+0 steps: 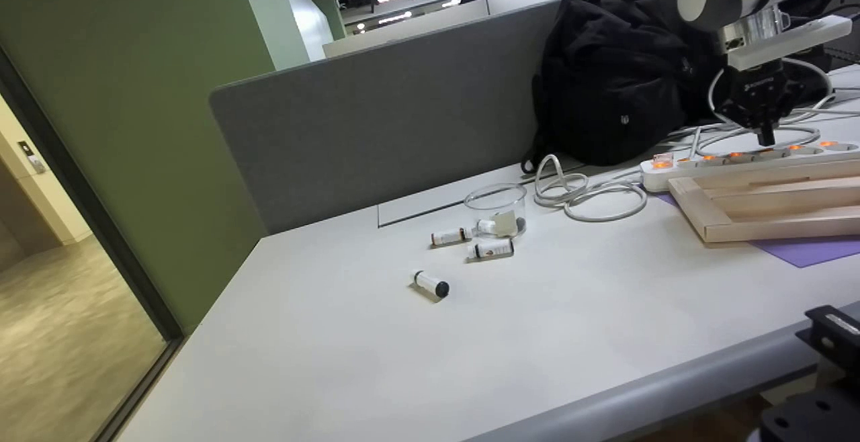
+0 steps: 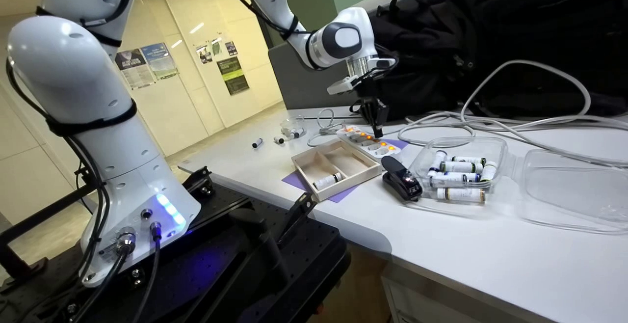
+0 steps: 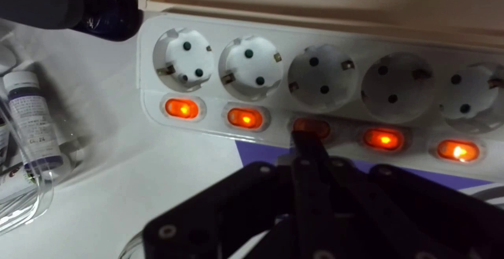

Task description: Turn on the third switch from the right

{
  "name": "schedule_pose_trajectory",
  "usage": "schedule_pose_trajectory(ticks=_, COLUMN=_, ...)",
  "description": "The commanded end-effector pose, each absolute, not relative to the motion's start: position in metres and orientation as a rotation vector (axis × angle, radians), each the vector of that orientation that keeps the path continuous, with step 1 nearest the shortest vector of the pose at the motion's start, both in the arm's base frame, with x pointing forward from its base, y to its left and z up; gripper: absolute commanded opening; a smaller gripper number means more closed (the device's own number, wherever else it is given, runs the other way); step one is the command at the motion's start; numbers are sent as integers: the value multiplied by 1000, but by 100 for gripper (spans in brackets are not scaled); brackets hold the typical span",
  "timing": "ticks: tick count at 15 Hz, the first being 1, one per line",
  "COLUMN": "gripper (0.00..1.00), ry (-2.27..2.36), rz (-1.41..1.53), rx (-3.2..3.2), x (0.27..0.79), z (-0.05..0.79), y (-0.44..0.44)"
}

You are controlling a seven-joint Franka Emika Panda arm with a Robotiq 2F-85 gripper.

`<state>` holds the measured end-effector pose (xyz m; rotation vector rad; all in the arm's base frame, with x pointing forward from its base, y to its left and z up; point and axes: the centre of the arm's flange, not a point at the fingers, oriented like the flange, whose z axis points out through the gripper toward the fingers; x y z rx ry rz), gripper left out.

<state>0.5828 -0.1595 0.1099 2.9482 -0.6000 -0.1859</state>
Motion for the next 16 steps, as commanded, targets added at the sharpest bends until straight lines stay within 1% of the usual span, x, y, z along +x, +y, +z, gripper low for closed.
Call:
schedule_pose_trajectory(ticks=1, gripper=0, ry=-617, rz=-260, rx=2908, x=593, z=108, y=-159)
schedule_pose_trajectory(ticks=16, gripper=0, ry=-560, rz=-291, rx=2847, x=573, z=77, y=-175)
